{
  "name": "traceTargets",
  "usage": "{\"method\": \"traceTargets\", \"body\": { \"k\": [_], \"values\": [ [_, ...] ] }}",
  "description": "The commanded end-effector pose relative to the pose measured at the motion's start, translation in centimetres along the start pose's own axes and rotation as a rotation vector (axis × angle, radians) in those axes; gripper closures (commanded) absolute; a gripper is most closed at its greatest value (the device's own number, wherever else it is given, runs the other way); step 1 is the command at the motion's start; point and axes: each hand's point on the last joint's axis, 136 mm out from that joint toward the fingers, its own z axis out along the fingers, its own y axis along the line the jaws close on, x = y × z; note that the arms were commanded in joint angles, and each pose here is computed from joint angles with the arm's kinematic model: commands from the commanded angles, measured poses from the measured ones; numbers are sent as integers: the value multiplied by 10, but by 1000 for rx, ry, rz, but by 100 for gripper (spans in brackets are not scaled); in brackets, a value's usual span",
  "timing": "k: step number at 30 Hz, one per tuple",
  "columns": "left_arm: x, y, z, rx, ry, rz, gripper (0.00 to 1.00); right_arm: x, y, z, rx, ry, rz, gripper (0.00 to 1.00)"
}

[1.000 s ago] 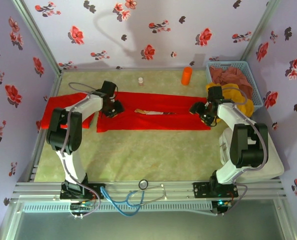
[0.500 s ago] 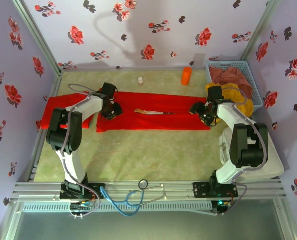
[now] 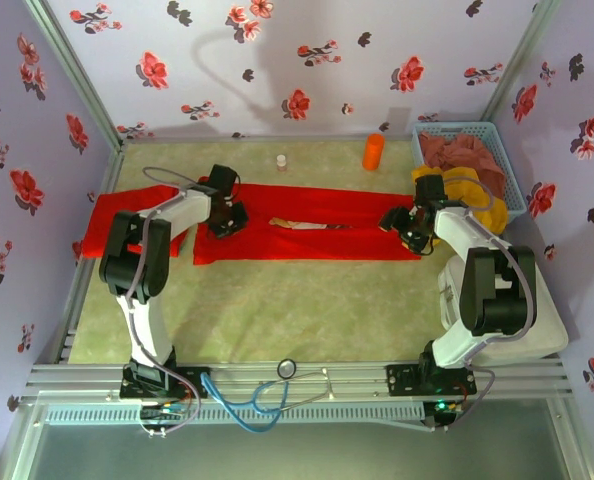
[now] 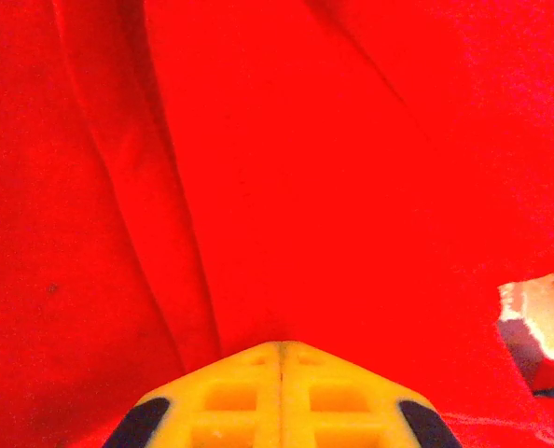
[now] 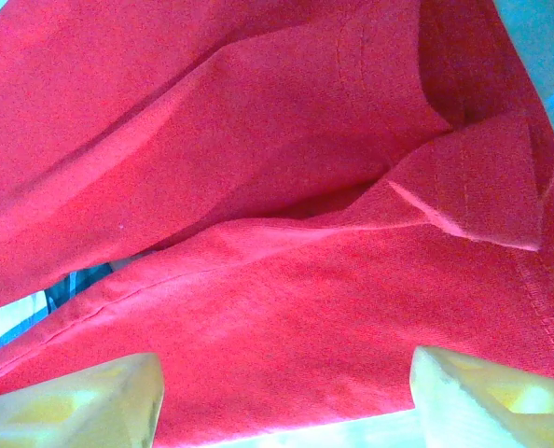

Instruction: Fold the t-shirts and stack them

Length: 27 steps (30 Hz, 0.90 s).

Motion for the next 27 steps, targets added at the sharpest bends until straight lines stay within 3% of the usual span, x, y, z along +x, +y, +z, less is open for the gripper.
{"method": "traceTargets", "body": {
  "k": [1, 10, 12, 14, 27],
  "values": [
    [-5, -10, -5, 16, -1, 14, 100, 8, -5, 2, 19, 23, -12, 30],
    [-6, -10, -24, -3, -5, 50, 100, 8, -5, 3, 19, 29, -13, 30],
    [0, -7, -27, -11, 15, 57, 76, 9, -5, 2, 22, 30, -16, 30],
    [7, -2, -27, -16, 22, 61, 65, 8, -6, 1, 25, 22, -19, 30],
    [19, 6, -12, 2, 39, 36, 62, 8, -5, 3, 20, 25, -16, 30]
  ]
}}
